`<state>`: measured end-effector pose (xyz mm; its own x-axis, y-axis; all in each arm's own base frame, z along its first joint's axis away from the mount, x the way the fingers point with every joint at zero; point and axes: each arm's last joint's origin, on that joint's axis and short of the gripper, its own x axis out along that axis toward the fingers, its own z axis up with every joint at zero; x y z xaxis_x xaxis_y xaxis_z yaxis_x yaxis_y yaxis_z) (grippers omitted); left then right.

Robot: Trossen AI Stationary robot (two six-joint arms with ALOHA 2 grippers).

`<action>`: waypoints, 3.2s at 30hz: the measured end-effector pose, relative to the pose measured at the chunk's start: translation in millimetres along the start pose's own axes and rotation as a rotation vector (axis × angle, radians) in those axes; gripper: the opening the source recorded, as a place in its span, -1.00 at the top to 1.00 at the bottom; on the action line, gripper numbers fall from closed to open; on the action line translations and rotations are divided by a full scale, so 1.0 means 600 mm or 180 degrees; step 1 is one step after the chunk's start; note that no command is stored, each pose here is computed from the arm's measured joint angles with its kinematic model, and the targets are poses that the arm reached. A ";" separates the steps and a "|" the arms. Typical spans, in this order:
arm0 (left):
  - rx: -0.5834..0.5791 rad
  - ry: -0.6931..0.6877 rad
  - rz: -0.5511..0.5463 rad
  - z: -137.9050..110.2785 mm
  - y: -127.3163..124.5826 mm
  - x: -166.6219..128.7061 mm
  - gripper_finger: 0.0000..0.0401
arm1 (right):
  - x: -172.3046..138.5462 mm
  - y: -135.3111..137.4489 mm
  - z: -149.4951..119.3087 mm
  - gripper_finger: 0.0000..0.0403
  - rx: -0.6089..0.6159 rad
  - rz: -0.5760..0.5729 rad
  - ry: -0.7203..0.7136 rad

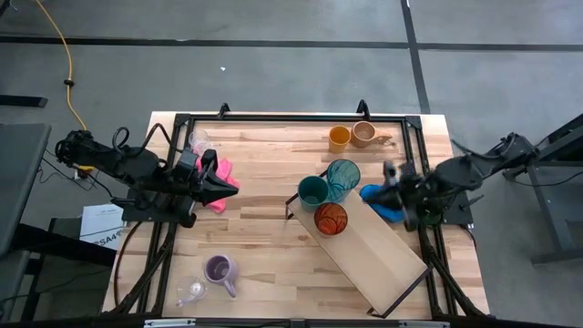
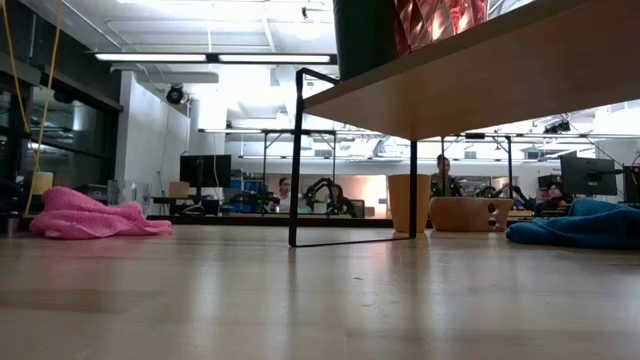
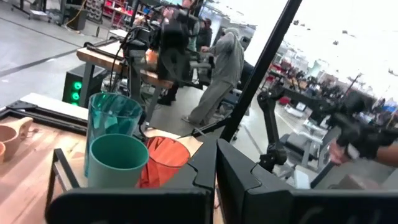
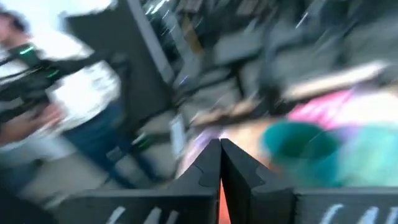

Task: Stack small to large cups/mugs on shelf
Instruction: Put the purple mug on the shelf

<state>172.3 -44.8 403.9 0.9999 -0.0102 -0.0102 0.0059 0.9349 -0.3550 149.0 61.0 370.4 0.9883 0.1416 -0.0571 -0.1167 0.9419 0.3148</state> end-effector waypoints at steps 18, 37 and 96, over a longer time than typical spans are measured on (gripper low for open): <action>0.0245 -0.0174 0.0004 0.014 0.016 0.009 1.00 | -0.011 -0.051 0.031 1.00 -0.0644 -0.1026 -0.0435; -0.0076 -0.0034 0.0159 0.005 0.025 0.019 0.84 | -0.032 -0.050 0.038 1.00 -0.0639 -0.0875 -0.0533; 0.0561 0.4237 0.1269 -0.366 -0.057 0.080 0.90 | -0.030 -0.051 0.034 1.00 -0.0600 -0.0888 -0.0466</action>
<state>217.3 -155.2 210.3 0.1729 0.0316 -0.9844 -0.1711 0.9852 0.0015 136.5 23.4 381.4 0.9866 -0.1610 0.0243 0.1568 0.9796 0.1254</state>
